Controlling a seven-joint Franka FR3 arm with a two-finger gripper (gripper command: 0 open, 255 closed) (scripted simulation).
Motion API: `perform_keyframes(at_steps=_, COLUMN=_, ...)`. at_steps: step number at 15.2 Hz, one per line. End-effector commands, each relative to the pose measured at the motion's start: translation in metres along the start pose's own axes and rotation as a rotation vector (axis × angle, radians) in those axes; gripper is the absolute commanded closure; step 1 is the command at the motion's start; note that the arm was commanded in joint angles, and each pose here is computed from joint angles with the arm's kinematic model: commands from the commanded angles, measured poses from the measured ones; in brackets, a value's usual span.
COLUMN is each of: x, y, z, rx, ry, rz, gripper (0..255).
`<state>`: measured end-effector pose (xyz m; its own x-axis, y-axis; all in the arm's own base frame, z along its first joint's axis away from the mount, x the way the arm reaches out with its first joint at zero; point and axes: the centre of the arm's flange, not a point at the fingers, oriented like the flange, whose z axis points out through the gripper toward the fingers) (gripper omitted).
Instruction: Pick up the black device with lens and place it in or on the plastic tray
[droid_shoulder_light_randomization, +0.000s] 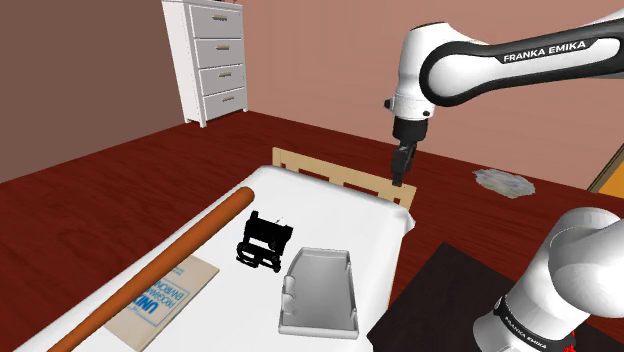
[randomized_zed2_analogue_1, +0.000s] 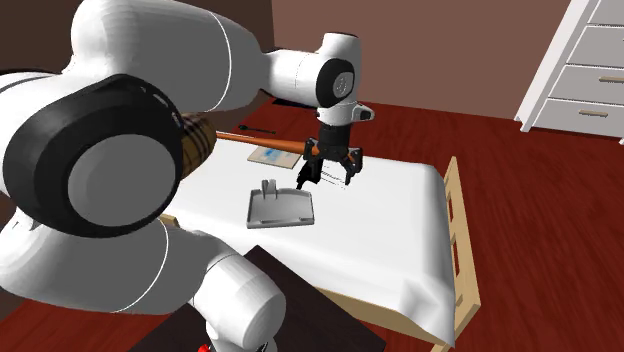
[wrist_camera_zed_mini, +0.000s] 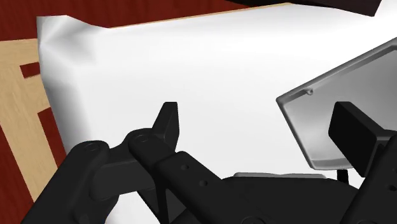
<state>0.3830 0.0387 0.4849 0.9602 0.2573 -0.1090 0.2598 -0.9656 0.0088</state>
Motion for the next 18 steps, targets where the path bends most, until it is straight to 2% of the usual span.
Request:
perform_keyframes(at_steps=1, x=0.026, y=-0.005, z=0.012, rx=0.009, ry=0.004, rz=-0.040, gripper=0)
perform_keyframes(at_steps=18, x=0.205, y=-0.086, z=0.107, rx=0.084, ry=0.024, rz=-0.371, gripper=0)
